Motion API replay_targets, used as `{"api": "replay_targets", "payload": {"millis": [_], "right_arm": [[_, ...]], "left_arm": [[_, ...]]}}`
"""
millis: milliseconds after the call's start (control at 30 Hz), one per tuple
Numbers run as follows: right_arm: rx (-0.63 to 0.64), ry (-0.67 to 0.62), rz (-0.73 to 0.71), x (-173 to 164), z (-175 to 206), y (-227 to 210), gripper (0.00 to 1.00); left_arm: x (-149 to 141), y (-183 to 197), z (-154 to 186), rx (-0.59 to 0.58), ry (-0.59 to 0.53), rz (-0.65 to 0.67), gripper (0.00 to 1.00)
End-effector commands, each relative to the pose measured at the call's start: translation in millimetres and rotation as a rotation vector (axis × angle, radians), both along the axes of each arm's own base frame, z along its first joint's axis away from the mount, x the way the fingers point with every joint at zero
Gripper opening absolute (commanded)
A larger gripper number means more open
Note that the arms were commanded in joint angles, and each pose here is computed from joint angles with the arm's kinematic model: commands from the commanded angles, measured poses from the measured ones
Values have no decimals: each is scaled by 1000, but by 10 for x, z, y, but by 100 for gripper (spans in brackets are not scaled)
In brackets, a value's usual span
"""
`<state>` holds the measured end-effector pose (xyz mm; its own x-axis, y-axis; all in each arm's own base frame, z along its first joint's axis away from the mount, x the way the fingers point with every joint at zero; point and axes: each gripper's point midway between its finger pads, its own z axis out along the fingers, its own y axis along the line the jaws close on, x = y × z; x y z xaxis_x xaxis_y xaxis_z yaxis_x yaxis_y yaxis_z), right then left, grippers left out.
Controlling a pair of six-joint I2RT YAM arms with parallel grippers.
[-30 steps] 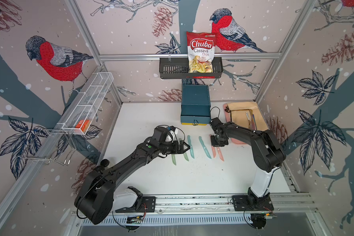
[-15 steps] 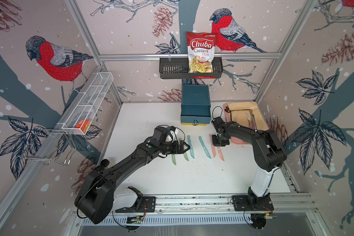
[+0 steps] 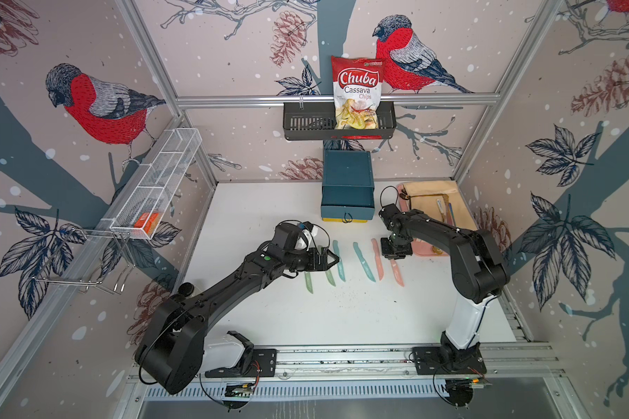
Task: Place the fruit knives into the drawer by color
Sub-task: Pick up the fruit knife from the center of the board.
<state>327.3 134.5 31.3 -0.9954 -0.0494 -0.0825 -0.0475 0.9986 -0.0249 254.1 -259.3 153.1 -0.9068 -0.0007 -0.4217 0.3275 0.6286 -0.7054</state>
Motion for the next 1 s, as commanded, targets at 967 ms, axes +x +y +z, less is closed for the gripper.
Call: {"api": "replay_targets", "payload": {"millis": [967], "right_arm": [[17,-60,-37,129,518,-36,0]], "left_arm": [[107,-110,131,-29,-55,-39,97]]}}
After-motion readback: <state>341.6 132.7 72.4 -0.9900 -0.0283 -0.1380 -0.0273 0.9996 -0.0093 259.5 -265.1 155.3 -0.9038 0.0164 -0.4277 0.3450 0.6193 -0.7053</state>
